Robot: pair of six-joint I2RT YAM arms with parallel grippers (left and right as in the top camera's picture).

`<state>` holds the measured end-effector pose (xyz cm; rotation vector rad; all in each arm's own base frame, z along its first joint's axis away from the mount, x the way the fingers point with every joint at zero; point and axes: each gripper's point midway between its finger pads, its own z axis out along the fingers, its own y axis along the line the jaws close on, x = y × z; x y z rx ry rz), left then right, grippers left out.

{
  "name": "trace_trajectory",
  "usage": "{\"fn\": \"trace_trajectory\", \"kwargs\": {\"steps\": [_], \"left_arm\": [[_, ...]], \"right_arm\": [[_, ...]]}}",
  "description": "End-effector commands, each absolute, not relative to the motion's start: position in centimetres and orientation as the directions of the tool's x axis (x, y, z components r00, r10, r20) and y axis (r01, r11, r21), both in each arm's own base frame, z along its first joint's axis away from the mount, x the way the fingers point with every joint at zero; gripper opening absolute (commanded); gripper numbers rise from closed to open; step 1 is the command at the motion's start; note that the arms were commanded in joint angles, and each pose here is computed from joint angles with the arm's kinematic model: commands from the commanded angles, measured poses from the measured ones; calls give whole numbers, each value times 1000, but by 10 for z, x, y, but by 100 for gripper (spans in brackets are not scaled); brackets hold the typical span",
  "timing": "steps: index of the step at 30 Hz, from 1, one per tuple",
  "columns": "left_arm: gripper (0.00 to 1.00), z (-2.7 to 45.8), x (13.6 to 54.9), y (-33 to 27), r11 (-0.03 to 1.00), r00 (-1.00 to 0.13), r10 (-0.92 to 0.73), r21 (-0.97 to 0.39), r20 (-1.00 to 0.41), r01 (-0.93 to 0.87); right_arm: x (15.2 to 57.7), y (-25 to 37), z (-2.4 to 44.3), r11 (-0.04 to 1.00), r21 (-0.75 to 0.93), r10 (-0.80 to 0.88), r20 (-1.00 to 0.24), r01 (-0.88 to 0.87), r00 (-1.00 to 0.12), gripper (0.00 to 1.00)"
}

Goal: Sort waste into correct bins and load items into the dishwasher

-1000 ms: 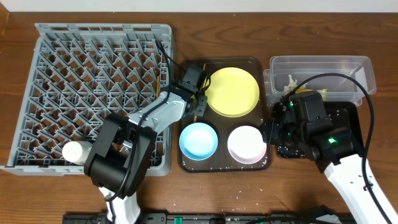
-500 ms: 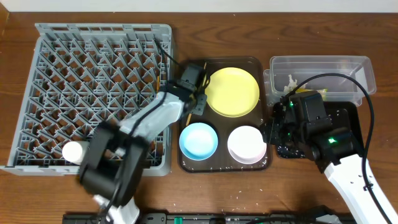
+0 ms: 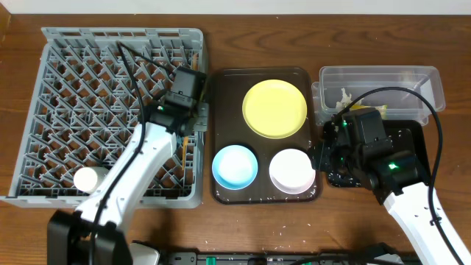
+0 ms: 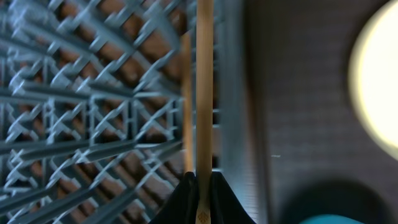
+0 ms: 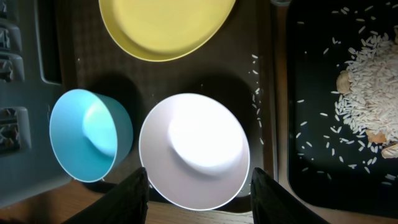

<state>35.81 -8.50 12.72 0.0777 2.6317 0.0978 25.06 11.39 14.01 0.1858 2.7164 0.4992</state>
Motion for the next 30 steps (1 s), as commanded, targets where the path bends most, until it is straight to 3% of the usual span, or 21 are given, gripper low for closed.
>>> {"fn": "trace_trajectory", "kwargs": {"steps": [1,6,9,10,11,15,19,22,27,30], "left_arm": [[9,92,353,-73,995,-919,41,103,-391,0],[16,82,352,-76,994,-931,63,104,-359,27],[34,108,354,-78,996,-913,57,83,-405,25],[45,126,354,-81,998,-898,51,56,-437,30],[46,135,353,-82,999,-888,48,42,-458,32],[54,188,333,-118,971,-840,33,-180,-542,154],[56,217,293,-184,835,-834,110,-405,-541,373],[58,203,276,-218,792,-827,223,-399,-516,462],[58,152,263,-281,716,-796,398,-387,-456,580],[58,118,258,-297,710,-801,448,-388,-396,588]], "right_arm": [[253,111,141,925,372,213,-330,81,-920,50],[253,111,141,925,372,213,-331,80,-919,50],[254,111,142,924,374,214,-336,78,-917,55],[254,111,142,924,375,214,-338,78,-917,57],[255,111,143,924,376,214,-340,77,-916,59],[258,112,144,922,381,216,-353,71,-911,66],[262,107,144,928,361,234,-368,93,-900,68],[261,87,139,890,357,402,-317,285,-859,86],[263,29,134,824,302,559,-304,479,-771,99],[263,4,134,795,320,600,-289,515,-746,99]]}}
